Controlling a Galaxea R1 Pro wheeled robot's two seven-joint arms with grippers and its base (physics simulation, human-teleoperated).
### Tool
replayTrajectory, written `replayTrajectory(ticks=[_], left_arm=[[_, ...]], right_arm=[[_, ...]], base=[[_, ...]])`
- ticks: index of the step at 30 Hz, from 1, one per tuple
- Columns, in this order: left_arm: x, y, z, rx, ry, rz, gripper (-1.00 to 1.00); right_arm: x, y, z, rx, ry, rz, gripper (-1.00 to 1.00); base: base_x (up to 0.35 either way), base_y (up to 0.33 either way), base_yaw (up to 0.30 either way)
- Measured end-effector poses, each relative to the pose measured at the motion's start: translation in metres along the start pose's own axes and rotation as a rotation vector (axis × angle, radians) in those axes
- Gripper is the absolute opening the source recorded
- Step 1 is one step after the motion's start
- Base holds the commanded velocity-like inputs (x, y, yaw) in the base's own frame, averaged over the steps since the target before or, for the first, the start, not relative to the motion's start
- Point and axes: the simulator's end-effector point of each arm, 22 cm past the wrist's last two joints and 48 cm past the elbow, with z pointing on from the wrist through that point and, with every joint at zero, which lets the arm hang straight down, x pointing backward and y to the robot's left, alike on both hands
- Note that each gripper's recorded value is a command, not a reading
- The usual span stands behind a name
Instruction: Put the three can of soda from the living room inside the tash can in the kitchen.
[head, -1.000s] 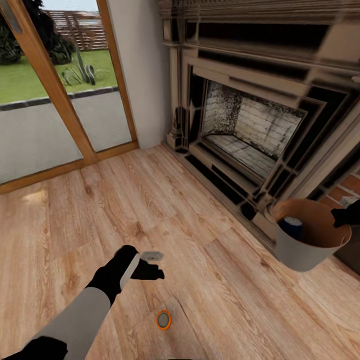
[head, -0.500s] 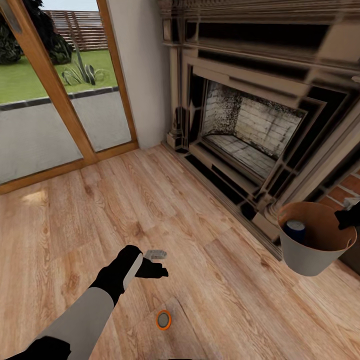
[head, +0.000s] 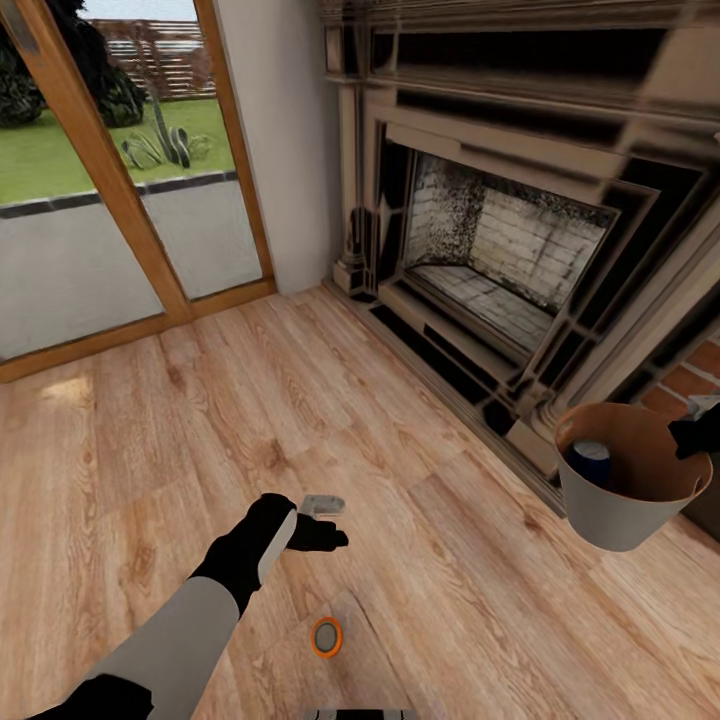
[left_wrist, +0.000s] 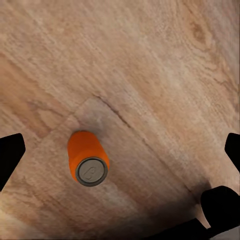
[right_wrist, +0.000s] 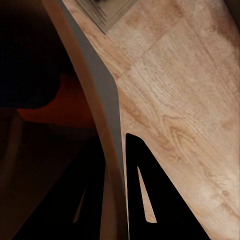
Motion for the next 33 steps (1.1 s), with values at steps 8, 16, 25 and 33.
replayTrajectory(ticks=[8, 16, 25, 33], left_arm=[[0.006, 0.005, 0.016, -0.004, -0.001, 0.002, 1.0], [0.008, 0.007, 0.02, -0.006, 0.001, 0.003, 1.0], [0.021, 0.014, 0.021, -0.035, 0.055, -0.002, 1.0], [0.037, 0.02, 0.026, -0.053, 0.1, -0.013, 1.0]], right_arm=[[0.004, 0.002, 0.016, 0.002, -0.001, -0.002, -1.0], [0.005, 0.002, 0.02, 0.003, -0.002, -0.001, -1.0], [0.005, 0.002, 0.02, 0.004, -0.001, -0.001, -1.0], [0.006, 0.0, 0.019, 0.007, 0.0, 0.002, -1.0]], base=[[0.0, 0.0, 0.0], [0.0, 0.0, 0.0], [0.0, 0.0, 0.0], [0.0, 0.0, 0.0]])
